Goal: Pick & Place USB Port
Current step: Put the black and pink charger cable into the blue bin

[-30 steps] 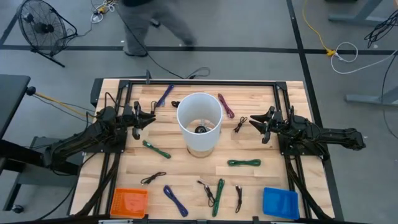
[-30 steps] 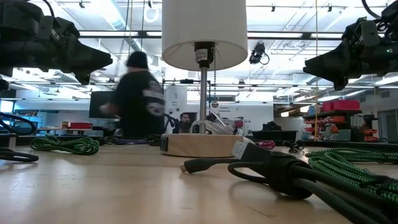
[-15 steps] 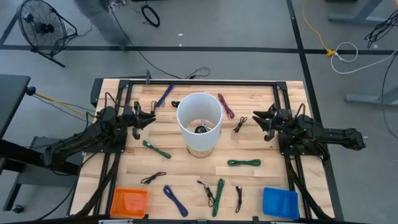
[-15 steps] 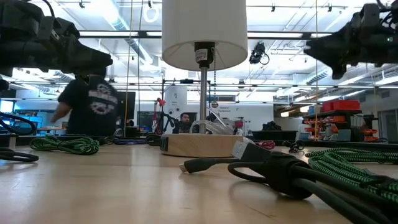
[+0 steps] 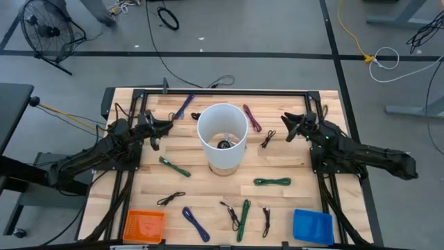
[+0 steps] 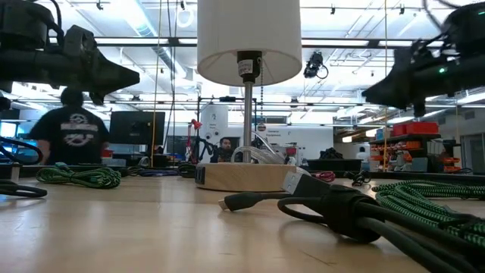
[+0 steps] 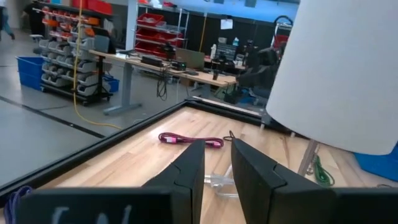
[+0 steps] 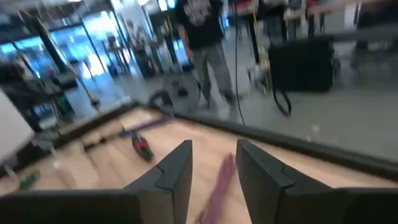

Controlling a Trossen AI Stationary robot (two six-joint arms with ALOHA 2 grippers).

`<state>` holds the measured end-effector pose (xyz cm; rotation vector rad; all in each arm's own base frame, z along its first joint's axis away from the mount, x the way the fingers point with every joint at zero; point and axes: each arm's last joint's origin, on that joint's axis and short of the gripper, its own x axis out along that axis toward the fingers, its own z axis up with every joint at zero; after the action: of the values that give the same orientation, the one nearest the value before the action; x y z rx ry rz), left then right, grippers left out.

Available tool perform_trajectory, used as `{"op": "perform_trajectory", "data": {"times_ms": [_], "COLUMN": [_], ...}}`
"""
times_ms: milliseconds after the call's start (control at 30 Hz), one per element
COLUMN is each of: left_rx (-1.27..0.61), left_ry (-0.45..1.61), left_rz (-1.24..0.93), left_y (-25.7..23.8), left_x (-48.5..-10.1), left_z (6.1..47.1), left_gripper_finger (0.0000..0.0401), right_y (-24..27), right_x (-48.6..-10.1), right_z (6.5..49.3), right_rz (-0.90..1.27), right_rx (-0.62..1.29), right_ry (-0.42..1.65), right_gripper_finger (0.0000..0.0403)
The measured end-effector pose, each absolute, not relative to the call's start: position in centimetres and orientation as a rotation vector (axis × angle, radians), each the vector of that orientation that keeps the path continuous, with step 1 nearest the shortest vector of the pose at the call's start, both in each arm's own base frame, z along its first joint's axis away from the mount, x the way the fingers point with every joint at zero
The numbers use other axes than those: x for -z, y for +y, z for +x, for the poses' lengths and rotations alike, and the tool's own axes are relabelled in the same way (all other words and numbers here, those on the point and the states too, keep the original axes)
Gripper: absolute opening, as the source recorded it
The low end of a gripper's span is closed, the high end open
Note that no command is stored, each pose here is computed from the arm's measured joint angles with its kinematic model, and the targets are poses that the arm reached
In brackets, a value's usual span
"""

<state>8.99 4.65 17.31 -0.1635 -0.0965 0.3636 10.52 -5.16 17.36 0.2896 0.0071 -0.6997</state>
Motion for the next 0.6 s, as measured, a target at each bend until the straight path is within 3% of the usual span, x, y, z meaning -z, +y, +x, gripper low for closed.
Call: {"op": "perform_trajectory", "data": {"times_ms": [200, 600], "left_rx": [-0.367, -0.366], "left_ry": [-0.132, -0.140], "left_rz": [-0.161, -0.161], "left_y": [4.7, 4.7], "left_x": [-17.6, -17.7], "left_z": [9.0, 9.0], "left_gripper_finger": [0.0083, 0.0083], "right_y": [-7.3, -11.6], "right_x": [-16.8, -17.2], "right_z": [12.1, 18.6], "right_rz": [0.337, 0.317], "right_rx": [0.727, 0.736], "right_ry": [0.220, 0.459], "right_gripper_finger": [0.0141, 0.0242]}}
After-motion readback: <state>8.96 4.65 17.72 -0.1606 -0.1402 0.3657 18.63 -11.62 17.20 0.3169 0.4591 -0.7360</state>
